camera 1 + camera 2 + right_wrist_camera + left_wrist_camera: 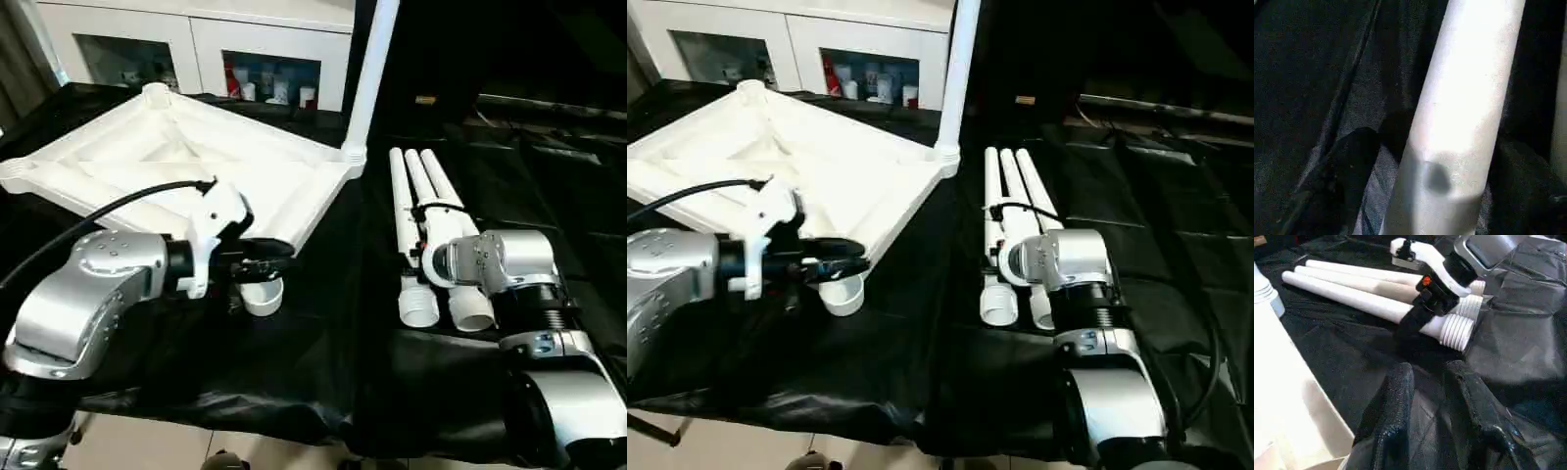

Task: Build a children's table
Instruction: Pick table leg

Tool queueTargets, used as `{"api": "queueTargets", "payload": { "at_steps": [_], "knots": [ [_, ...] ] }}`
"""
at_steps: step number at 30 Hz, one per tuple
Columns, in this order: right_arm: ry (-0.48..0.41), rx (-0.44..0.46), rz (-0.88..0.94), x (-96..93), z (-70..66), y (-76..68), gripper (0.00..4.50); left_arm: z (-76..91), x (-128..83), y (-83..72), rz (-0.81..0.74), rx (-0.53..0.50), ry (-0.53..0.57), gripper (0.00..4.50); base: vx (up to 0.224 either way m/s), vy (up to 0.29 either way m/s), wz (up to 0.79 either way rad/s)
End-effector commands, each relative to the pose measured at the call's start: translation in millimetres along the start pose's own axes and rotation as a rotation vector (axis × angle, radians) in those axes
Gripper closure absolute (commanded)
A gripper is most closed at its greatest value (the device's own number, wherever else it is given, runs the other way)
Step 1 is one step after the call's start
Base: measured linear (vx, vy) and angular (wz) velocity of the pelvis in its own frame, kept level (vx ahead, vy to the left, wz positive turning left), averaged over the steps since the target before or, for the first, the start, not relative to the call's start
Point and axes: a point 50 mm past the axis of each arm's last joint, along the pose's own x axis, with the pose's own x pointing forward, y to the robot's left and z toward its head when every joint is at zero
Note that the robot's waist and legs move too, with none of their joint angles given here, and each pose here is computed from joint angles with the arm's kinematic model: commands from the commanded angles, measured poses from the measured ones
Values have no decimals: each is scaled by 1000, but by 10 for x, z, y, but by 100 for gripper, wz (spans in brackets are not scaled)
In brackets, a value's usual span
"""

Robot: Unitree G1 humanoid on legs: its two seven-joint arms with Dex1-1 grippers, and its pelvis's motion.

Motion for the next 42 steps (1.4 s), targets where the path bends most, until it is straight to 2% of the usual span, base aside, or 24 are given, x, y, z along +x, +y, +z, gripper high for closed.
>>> {"api": "queueTargets", "payload": {
  "at_steps": [1,4,5,8,9,11,12,14,15,18,24,26,28,29,30,31,32,33,36,38,39,40,41,42],
  "knots": [
    [32,39,18,38,-61,-18,136,19,54,3,-16,34,15,324,0,0,0],
    [32,54,8,49,-75,-45,155,11,61,3,-19,40,21,324,0,0,0],
    [31,57,3,54,-80,-55,176,9,62,3,-22,38,21,296,0,0,0],
    [26,84,-4,64,-108,-75,184,20,80,6,-31,-23,4,288,0,0,0],
    [21,98,-4,66,-118,-79,209,25,90,14,-26,-27,1,283,0,0,0],
    [18,105,-4,67,-125,-80,218,26,95,18,-22,-22,1,269,0,0,0],
    [3,121,-1,68,-135,-80,228,33,108,25,-23,-12,-6,248,0,0,0],
    [-1,124,-1,67,-139,-80,245,35,110,25,-26,-11,-9,241,0,0,0],
    [-1,124,-1,67,-139,-80,256,35,110,25,-26,-11,-9,217,0,0,0],
    [-59,172,14,46,-111,-82,261,47,132,28,-32,-13,-23,202,0,0,0],
    [-120,216,12,3,-95,-86,264,83,153,53,3,-32,-71,158,0,0,0],
    [-218,263,13,-58,-32,-103,264,142,183,101,56,-68,-130,156,0,0,0],
    [-394,331,48,-157,88,-115,264,199,222,152,109,-77,-191,122,0,0,0],
    [-394,331,48,-157,88,-115,264,199,222,152,109,-77,-191,118,0,0,0],
    [-598,398,111,-282,200,-139,264,249,262,200,158,-98,-230,115,0,0,0],
    [-686,401,146,-349,229,-143,264,298,283,199,165,-100,-276,103,0,0,0],
    [-698,401,151,-358,233,-143,264,305,286,199,166,-100,-282,103,0,0,0],
    [-803,396,199,-457,252,-138,264,382,319,197,163,-110,-340,88,0,0,0],
    [-938,387,324,-632,278,-66,264,488,377,228,172,-113,-402,70,0,0,0],
    [-976,377,390,-700,283,-15,264,508,400,245,181,-136,-406,57,0,0,0],
    [-1021,336,486,-800,282,75,264,530,446,284,175,-241,-404,42,0,0,0],
    [-1026,327,494,-810,280,86,264,535,452,291,176,-250,-405,34,0,0,0],
    [-1063,250,568,-884,256,173,264,589,496,322,162,-330,-430,34,0,0,0],
    [-1064,212,613,-908,233,218,264,639,515,324,136,-367,-460,24,0,0,0]
  ]
}}
